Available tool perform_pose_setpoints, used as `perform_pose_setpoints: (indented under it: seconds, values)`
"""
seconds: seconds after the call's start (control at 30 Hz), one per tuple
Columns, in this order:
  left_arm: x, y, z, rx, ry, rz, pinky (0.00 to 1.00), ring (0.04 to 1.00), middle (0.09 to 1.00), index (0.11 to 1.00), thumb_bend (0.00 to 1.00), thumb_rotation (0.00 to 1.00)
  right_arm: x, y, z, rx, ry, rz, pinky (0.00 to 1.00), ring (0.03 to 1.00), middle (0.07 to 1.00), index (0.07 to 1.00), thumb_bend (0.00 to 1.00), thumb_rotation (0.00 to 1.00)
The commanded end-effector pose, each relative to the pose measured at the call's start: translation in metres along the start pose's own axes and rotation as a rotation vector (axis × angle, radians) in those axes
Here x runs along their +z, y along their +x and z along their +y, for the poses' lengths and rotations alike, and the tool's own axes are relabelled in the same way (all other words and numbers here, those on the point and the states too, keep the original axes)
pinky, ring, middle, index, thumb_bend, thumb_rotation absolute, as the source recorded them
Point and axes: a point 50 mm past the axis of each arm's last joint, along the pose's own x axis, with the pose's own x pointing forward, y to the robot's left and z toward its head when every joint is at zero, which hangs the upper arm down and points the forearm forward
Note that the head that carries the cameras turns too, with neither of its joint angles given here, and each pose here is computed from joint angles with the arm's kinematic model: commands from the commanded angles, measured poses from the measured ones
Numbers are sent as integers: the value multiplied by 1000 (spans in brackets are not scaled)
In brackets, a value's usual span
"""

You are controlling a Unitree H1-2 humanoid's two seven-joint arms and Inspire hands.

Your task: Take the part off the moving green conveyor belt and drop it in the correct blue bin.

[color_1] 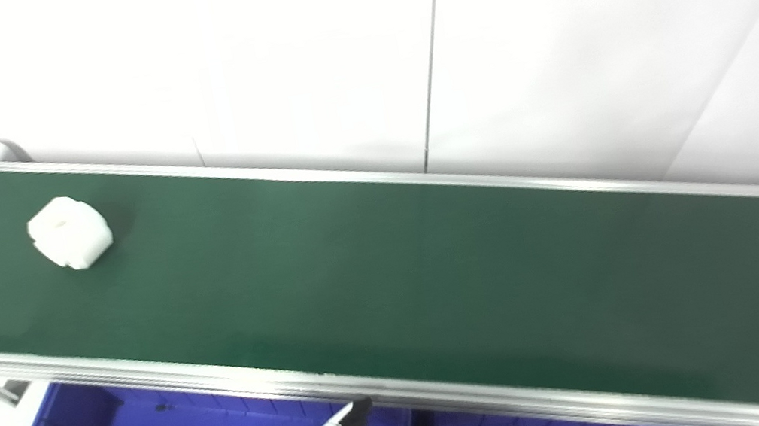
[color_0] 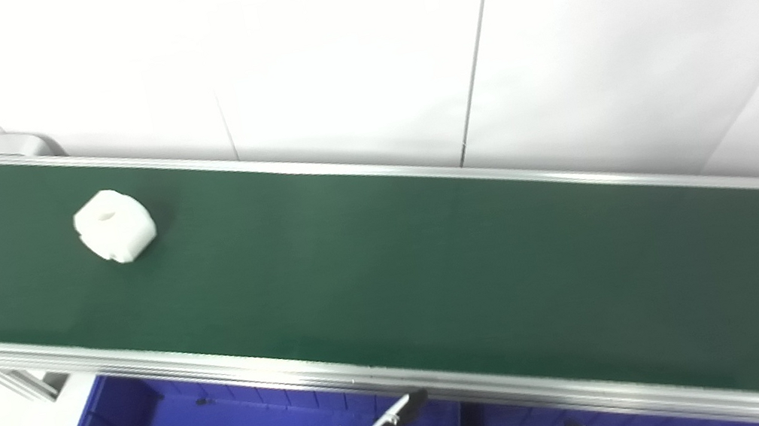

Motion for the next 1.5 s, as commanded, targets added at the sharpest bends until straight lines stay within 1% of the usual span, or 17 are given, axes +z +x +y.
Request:
perform_pose_setpoints:
  seconds: [0.0,0.07,0.1,0.27,0.4,0.5,0.63,0.8,0.93,1.0,1.07,1.13,1.2,1.27,1.33,1.4,1.47]
  values:
    - [5,4,2,10,10,-57,802,943,1000,982,849,358,6,1,-3,-17,-15,-68,920,974,1000,1000,960,427]
    - [4,6,2,15,10,-57,802,939,999,978,853,351,4,2,-3,-19,7,-59,923,976,1000,1000,965,418]
    - [4,6,2,15,12,-56,809,941,1000,977,857,352,3,2,-3,-19,11,-56,948,985,1000,1000,966,413]
    - [2,8,3,9,21,-49,826,949,999,974,866,384,-1,5,-2,-19,4,-53,997,1000,1000,1000,967,408]
    - [-3,8,5,3,26,-36,821,940,991,968,849,376,-3,7,0,-22,-9,-52,981,993,995,1000,970,427]
    - [-4,8,6,-1,40,-31,820,942,990,965,855,394,-5,9,1,-20,0,-59,978,989,997,1000,954,410]
    - [-2,6,8,4,41,-39,797,930,985,957,851,361,-7,11,3,-19,18,-54,958,984,997,1000,958,403]
    - [7,2,7,25,33,-65,808,925,970,937,846,318,-8,10,3,-19,22,-50,942,979,991,1000,958,390]
    - [21,1,9,64,32,-118,775,886,933,905,844,306,-6,11,3,-21,14,-53,941,978,988,1000,961,401]
    - [32,-1,10,85,5,-158,765,875,919,888,853,292,-5,11,3,-22,18,-54,932,974,987,1000,962,399]
    - [47,-1,14,110,-41,-221,756,866,908,871,865,265,-6,12,3,-23,14,-54,919,972,990,1000,961,409]
    - [68,-1,26,129,-39,-304,748,855,897,860,877,251,-8,13,2,-20,21,-54,930,973,990,1000,956,413]
    - [87,1,40,147,1,-376,731,842,888,861,883,232,-7,14,2,-19,27,-57,947,975,989,1000,951,399]
    - [95,2,50,159,30,-410,722,837,887,864,886,228,-7,15,2,-21,18,-59,939,972,989,1000,956,406]
    - [105,3,66,170,77,-443,746,859,900,877,891,261,-7,16,2,-24,15,-58,931,977,997,1000,967,419]
    - [113,6,81,178,115,-471,754,866,903,881,892,268,-6,17,3,-28,11,-58,928,978,999,1000,970,420]
    - [117,7,90,183,142,-485,775,883,920,894,884,252,-5,18,3,-31,17,-58,911,972,998,1000,973,422]
